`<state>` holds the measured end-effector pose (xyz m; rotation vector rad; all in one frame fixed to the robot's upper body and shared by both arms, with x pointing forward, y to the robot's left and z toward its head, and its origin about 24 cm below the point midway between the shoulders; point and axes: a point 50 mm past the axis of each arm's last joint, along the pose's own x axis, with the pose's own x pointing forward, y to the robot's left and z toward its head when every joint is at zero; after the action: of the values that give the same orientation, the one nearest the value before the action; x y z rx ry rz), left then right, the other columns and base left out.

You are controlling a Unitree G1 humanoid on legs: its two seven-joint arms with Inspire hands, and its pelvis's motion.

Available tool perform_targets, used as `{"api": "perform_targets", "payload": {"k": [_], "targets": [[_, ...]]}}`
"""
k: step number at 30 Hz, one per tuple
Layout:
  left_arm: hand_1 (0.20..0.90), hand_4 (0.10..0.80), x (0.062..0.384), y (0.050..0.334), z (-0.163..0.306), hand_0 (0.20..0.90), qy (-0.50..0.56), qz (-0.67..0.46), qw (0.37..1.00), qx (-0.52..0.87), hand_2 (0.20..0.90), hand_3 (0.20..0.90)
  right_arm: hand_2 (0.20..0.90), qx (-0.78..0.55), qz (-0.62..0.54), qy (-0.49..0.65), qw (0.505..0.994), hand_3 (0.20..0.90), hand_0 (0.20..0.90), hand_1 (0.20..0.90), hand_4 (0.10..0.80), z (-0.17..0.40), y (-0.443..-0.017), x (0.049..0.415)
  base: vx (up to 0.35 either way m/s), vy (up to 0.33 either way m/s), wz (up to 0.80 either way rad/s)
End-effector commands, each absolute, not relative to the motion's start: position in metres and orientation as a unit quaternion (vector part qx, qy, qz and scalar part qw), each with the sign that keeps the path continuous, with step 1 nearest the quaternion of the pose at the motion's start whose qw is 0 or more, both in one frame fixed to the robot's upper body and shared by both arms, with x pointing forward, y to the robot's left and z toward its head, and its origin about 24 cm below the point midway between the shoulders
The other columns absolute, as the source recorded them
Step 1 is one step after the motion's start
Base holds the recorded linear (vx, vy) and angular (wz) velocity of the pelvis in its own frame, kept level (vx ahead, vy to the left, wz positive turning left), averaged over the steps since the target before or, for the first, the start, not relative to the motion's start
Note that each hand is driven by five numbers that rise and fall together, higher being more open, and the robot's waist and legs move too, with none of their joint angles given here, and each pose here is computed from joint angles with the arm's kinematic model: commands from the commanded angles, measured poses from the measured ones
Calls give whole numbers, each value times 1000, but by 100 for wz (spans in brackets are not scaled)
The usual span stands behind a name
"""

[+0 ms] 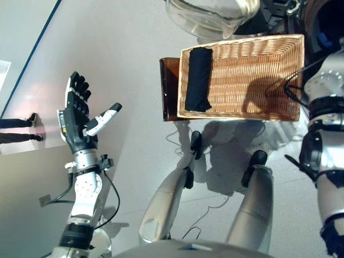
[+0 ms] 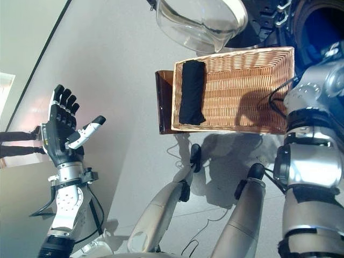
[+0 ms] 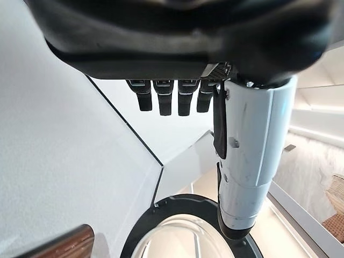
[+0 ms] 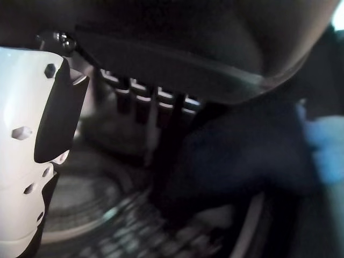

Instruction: Pick up the clothes and place them into the washing machine

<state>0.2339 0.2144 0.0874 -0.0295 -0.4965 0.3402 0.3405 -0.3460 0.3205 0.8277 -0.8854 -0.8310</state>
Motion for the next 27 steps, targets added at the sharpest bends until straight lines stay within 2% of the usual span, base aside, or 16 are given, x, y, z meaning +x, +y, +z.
{"api": "perform_targets", "payload": {"k": [1,8,18,27], "targets": [[900,800,232,232,117,900,-329,189,925,-31,900,900,900,294,-299,-514,748,900,900,900,800,370,-327,323,113,-2,-3],[900,800,234,232,113,900,-321,196,925,-45,900,900,900,323,-276,-488,763,900,900,900,800,344,-315,339,-2,33,-9],[900,800,238,231,101,900,-296,197,933,-53,900,900,900,392,-267,-359,804,900,900,900,800,239,-276,372,-6,33,-9],[900,800,234,235,86,900,-265,210,940,-47,900,900,900,404,-271,-240,840,900,900,900,800,146,-241,369,12,13,0]]}}
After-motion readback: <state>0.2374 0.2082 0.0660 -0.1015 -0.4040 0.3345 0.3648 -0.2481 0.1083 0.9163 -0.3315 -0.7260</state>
